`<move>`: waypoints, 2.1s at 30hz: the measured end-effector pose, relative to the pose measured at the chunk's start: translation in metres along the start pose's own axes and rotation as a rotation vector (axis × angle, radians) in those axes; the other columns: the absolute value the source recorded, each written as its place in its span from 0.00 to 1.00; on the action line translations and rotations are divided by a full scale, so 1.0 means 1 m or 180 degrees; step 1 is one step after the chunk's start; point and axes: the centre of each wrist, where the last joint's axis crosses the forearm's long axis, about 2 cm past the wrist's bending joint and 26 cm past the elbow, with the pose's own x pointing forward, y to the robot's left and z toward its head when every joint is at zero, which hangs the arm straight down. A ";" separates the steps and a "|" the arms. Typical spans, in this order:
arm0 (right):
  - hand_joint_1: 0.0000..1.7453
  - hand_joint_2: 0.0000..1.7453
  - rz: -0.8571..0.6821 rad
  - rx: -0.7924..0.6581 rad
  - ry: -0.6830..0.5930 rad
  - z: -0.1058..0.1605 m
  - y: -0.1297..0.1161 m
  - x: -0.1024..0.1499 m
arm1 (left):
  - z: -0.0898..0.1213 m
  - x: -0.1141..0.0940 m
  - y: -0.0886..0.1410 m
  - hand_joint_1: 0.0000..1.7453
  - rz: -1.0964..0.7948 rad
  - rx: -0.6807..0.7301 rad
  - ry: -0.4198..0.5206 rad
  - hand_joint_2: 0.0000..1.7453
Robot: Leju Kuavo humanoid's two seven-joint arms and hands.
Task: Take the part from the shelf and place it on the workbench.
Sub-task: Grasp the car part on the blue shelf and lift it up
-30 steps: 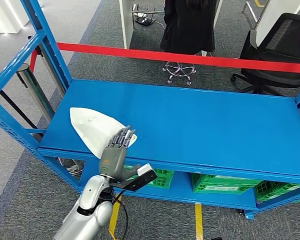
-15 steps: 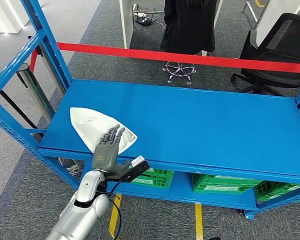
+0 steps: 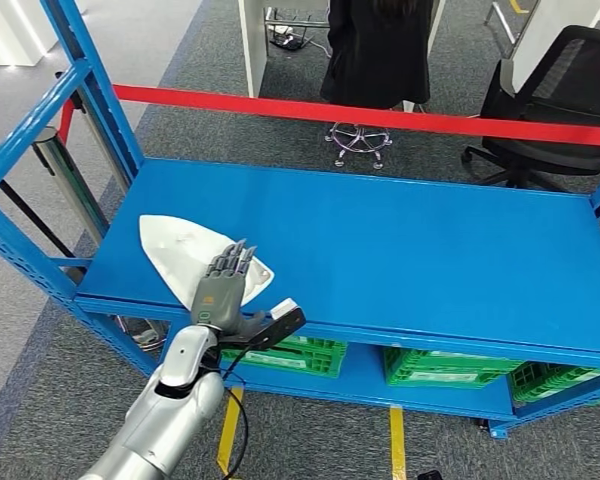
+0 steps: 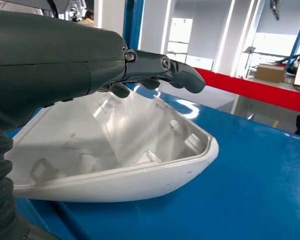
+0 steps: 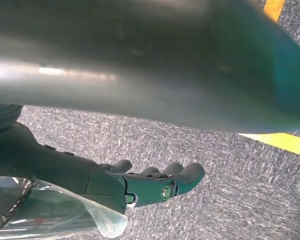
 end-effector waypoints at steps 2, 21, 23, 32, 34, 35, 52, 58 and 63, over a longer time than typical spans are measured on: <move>0.00 0.00 -0.0009 0.0001 0.0002 0.000 0.000 0.000 | -0.003 0.002 0.002 0.00 -0.0011 -0.0037 0.0003 1.00; 0.00 0.00 0.0006 0.0012 0.0017 0.000 -0.001 0.000 | -0.007 0.004 0.005 0.00 -0.0299 -0.0047 0.0181 1.00; 0.00 0.00 0.0003 0.0010 0.0018 0.000 -0.001 0.000 | -0.007 0.003 0.005 0.00 -0.0332 -0.0038 0.0201 1.00; 0.00 0.00 0.0015 0.0015 0.0020 0.000 -0.001 0.000 | -0.009 0.002 0.008 0.05 -0.0464 -0.0030 0.0274 1.00; 0.00 0.00 0.0018 0.0016 0.0019 0.000 -0.001 0.000 | -0.009 0.002 0.008 0.25 -0.0487 -0.0040 0.0281 1.00; 0.00 0.00 0.0018 0.0016 0.0020 0.000 -0.001 0.000 | -0.009 0.001 0.008 0.46 -0.0499 -0.0046 0.0285 1.00; 0.00 0.00 0.0007 0.0015 0.0024 -0.001 -0.002 0.000 | -0.011 0.001 0.009 1.00 -0.0617 -0.0192 0.0301 1.00; 0.00 0.00 0.0004 0.0014 0.0026 -0.001 -0.002 0.000 | -0.015 0.003 0.012 1.00 -0.0641 -0.0202 0.0302 1.00; 0.00 0.00 0.0017 0.0026 0.0023 -0.001 -0.002 0.000 | -0.016 0.003 0.012 1.00 -0.0682 -0.0259 0.0295 1.00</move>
